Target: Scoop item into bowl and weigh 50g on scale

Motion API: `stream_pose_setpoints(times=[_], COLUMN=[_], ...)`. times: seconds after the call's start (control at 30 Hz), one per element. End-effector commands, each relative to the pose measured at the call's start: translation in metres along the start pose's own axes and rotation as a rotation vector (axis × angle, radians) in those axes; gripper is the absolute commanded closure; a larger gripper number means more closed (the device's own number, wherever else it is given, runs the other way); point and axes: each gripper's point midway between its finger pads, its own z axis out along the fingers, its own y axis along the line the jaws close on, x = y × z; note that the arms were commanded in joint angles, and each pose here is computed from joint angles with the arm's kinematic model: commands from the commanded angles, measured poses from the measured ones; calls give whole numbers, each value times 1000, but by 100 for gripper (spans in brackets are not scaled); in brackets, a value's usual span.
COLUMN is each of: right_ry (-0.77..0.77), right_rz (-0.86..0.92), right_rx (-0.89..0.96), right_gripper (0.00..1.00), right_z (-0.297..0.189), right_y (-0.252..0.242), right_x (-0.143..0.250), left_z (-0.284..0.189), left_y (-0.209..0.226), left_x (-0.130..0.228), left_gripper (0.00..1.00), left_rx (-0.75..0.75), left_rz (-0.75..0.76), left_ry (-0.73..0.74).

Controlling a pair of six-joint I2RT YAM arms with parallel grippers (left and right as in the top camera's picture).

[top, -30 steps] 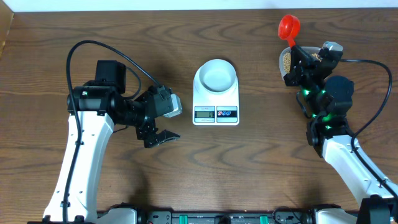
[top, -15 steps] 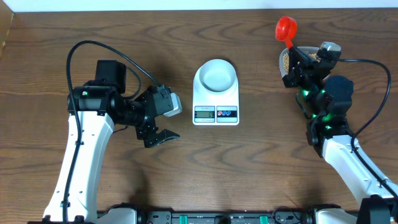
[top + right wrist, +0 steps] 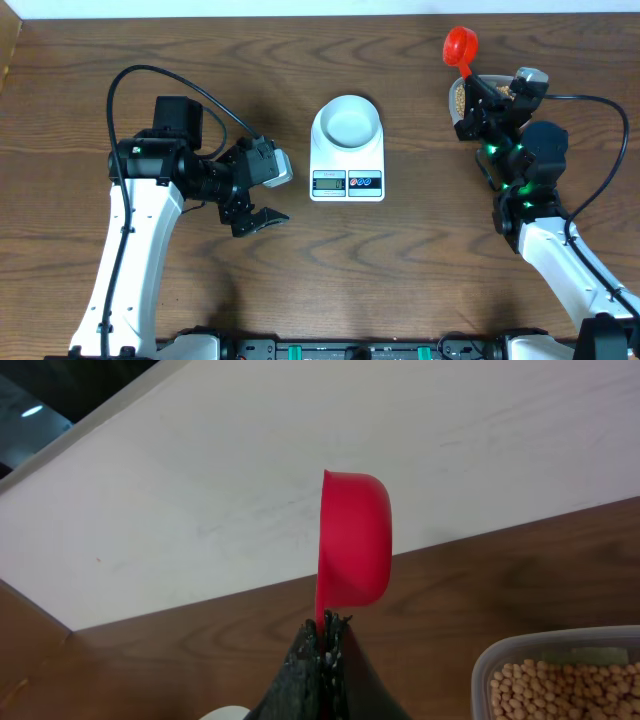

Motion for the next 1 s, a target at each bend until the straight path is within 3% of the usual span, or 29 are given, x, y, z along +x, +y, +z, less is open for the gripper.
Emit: stream_pose_setpoints(times=[0.0, 0.53, 0.97], right_ry=[-20, -21, -21], right_rz=[-18, -19, -19], right_rx=[1, 0, 0], right_gripper=[99, 99, 99], right_z=[3, 3, 3], right_y=[1, 2, 2], right_x=[-9, -10, -10], left_z=[-4, -6, -6], left_y=[2, 31, 27], left_x=[-3, 0, 2], left_gripper=[2, 2, 2], left_rx=[-14, -141, -126], left_rz=[0, -242, -249], left_ry=[1, 24, 34])
